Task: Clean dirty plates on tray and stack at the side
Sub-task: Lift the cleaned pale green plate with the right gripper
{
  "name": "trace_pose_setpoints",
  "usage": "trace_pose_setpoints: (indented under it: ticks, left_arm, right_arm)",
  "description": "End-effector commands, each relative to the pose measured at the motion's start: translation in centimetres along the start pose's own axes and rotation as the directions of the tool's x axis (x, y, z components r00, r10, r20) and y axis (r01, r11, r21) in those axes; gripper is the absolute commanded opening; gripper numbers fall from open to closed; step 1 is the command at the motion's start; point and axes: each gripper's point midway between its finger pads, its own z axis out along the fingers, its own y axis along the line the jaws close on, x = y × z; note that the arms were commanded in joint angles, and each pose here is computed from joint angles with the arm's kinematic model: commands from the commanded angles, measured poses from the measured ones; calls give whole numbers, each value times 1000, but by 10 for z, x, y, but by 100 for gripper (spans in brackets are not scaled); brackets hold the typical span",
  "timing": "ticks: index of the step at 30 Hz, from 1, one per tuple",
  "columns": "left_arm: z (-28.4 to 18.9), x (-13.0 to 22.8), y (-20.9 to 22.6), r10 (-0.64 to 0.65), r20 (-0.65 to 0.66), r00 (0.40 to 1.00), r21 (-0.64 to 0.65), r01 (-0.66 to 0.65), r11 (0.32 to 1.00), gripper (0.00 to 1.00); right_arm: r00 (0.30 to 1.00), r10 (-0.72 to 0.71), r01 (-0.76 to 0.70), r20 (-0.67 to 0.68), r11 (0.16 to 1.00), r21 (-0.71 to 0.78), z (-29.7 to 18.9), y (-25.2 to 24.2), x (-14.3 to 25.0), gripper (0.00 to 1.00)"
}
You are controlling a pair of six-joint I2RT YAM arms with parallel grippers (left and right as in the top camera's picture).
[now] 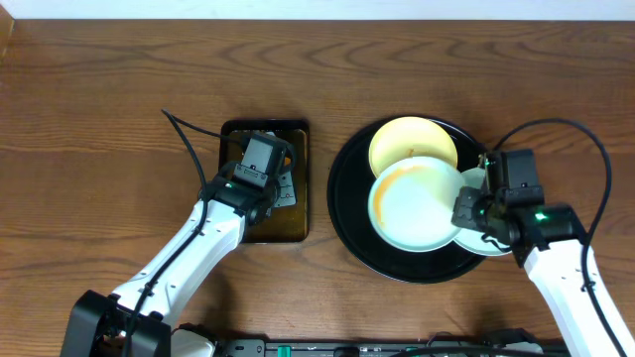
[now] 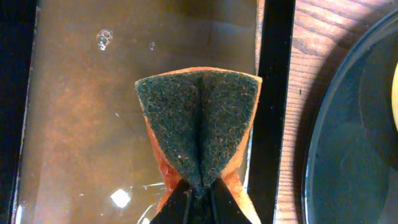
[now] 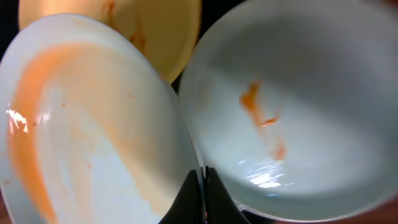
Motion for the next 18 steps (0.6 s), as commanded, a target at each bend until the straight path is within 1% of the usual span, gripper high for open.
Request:
trace_pose_setpoints:
  ticks: [1,4,11,14,18]
  left_arm:
    - [-4,-4,2,14,19,1000,-6,-14,1000,8]
    - [-4,-4,2,14,19,1000,-6,-14,1000,8]
    - [-4,-4,2,14,19,1000,-6,-14,1000,8]
    - [-4,-4,2,14,20,1000,-6,-14,1000,8]
    - [-4,-4,2,14,19,1000,-6,-14,1000,8]
  right_arm:
    - [988,-105,88,114,985,147,-20,-15,-29,1]
    - [973,-169,131,156,965,228,-31,-16,-39,1]
    - [920,-327,230,218,897,379,-46,-5,-46,1]
    - [877,-412,285,249,861,421,-53,9,-50,1]
    - [800,-521,312,297,784,537,-70,21,-57,1]
